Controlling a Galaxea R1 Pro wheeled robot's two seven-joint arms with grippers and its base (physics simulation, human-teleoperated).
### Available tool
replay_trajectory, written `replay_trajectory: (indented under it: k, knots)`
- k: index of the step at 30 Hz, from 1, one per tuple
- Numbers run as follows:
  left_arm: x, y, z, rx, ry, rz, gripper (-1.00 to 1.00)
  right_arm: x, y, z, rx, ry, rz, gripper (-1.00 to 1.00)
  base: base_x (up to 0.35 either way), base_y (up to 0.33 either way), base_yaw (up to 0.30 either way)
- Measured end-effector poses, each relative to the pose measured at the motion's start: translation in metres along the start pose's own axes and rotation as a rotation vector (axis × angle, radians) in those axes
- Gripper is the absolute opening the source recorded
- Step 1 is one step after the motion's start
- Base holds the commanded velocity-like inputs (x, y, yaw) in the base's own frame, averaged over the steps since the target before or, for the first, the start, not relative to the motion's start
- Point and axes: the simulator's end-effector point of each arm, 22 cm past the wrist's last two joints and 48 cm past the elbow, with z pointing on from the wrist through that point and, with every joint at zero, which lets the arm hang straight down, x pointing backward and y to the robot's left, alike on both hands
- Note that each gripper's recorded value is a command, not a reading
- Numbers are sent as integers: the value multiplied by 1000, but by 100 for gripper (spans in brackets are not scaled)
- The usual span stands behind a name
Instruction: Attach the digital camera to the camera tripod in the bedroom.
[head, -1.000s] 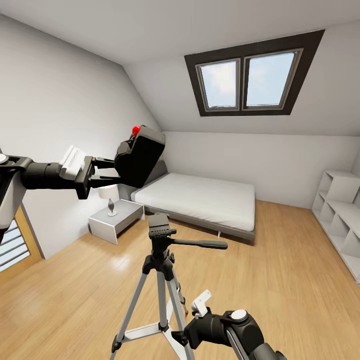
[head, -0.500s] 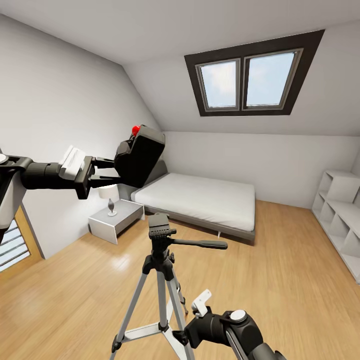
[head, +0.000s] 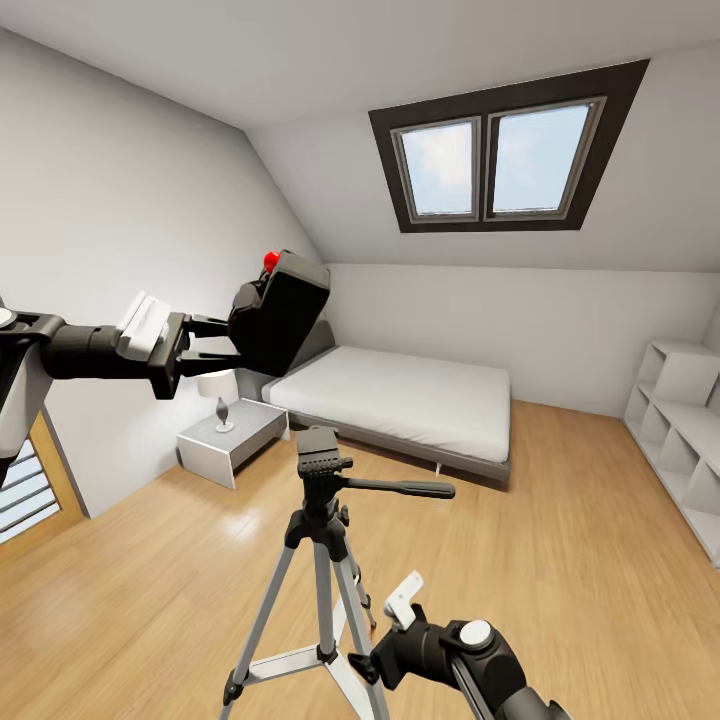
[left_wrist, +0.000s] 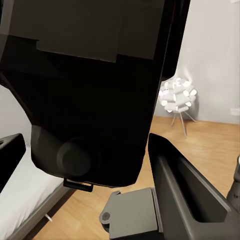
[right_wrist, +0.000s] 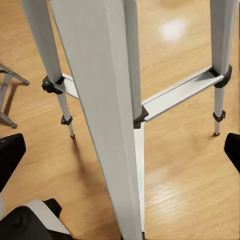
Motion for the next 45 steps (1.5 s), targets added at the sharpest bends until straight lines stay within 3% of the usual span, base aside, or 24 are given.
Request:
replay_trajectory:
  k: [23,32,45]
  knots:
    - [0,-1,0,3,-1,1,-100,-14,0,0,7,-63,-64,100,0,0,0]
    - [0,-1,0,4,-1,0,-100,-7,10,7,-14,-51,-83,100,0,0,0]
    - [1,-1,1,5,-1,-1,-100,-12,23,14,-43,-94,-142,100,0,0,0]
